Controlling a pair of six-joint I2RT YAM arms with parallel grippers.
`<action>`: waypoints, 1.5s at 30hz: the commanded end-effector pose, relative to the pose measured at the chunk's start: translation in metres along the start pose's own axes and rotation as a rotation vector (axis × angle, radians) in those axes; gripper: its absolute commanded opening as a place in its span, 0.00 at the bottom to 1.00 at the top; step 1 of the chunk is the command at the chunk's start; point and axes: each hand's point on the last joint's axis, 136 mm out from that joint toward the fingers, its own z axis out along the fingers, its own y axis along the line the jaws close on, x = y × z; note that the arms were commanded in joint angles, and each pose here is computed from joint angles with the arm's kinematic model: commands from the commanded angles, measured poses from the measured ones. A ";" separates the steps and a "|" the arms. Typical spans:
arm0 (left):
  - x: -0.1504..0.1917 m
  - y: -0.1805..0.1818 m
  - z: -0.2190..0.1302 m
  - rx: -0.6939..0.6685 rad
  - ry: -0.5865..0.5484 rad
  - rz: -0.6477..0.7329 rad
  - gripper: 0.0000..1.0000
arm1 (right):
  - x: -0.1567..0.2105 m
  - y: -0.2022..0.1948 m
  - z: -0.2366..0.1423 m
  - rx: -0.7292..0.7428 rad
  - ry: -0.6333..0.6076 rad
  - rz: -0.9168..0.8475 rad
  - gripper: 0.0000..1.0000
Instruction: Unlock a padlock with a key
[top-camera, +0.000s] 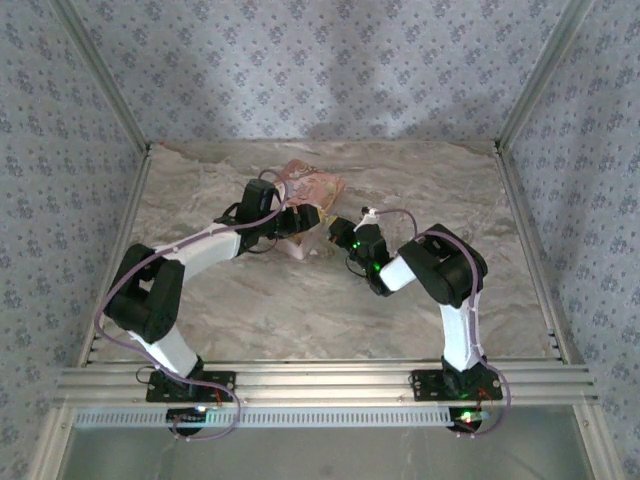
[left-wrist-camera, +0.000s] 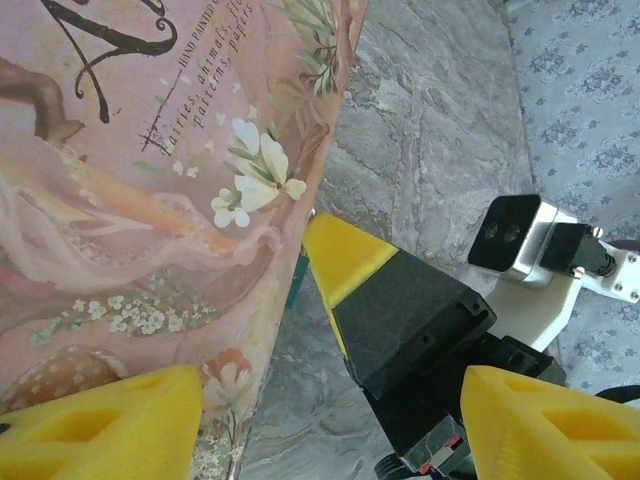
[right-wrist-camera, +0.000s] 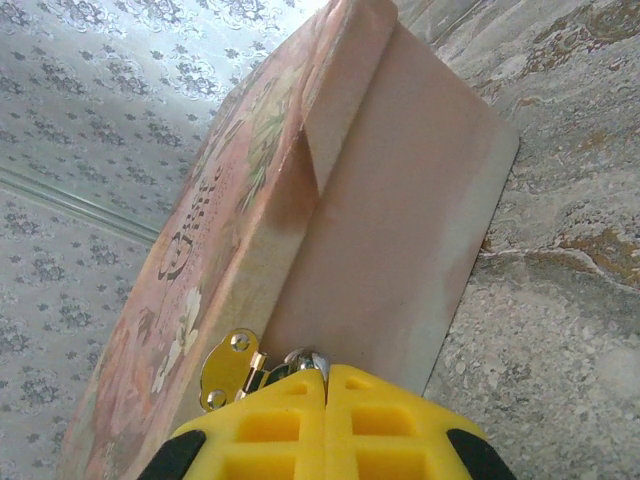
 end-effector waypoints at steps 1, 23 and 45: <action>0.034 0.033 0.005 -0.095 0.108 -0.076 0.70 | -0.027 0.004 0.009 -0.020 -0.092 0.010 0.00; 0.049 0.039 -0.002 -0.099 0.134 -0.086 0.71 | -0.028 0.003 0.022 -0.116 -0.097 0.021 0.00; 0.021 0.023 -0.026 -0.060 0.056 -0.066 0.77 | -0.045 0.000 0.001 -0.076 -0.134 -0.015 0.00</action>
